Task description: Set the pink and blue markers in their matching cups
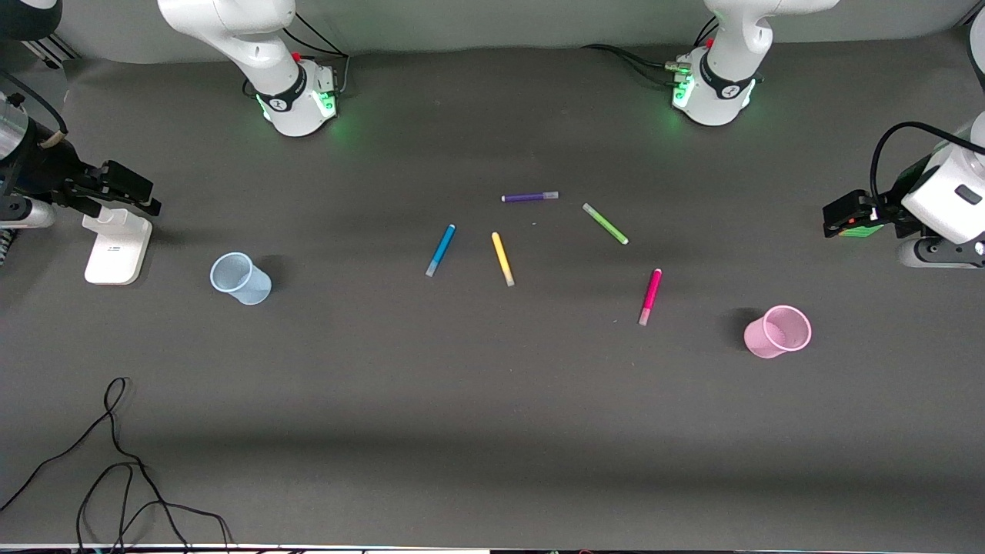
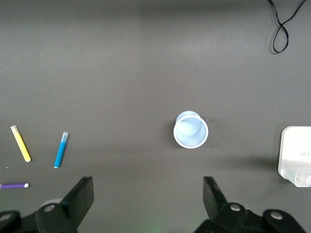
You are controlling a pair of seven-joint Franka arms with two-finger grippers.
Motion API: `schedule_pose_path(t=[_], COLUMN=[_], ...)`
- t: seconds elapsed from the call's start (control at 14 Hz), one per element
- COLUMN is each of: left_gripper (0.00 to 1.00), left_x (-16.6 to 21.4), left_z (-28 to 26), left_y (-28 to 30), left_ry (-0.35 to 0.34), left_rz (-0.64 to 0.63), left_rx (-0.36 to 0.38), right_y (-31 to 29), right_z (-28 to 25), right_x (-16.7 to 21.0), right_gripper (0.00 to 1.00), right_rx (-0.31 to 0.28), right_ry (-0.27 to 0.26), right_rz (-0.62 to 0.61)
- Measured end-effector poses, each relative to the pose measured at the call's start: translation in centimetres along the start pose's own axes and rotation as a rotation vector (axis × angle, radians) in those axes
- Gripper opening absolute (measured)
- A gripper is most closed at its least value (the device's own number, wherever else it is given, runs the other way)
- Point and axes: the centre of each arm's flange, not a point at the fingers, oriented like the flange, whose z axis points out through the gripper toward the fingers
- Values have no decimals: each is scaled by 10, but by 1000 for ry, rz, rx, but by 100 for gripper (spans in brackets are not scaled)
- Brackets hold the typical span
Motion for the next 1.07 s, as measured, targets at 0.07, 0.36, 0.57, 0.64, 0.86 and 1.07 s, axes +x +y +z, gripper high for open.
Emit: schedule_pose_path(t=[0.07,0.36,0.57,0.64,0.86,1.07], left_gripper=[100,100,100,100,100,100], left_x=[0,0,0,0,-2,-10], left_z=[0,0,0,0,2,13], left_y=[0,0,2,4,38,102], left_ry=[0,0,0,0,-7,-54], left_rz=[0,0,3,7,65,180], left_rx=[0,0,-1,-2,-22,-17], right_y=[0,-3,-26,-35,-80,-129], right_z=[1,5,39,58,123,203], right_x=[0,2,14,21,43,58], right_gripper=[100,100,100,100,100,99], right_rx=[0,3,85,97,104,145], right_ry=[-1,-10,-66,-96,-183,-296], right_rz=[0,-4,13,39,113,205])
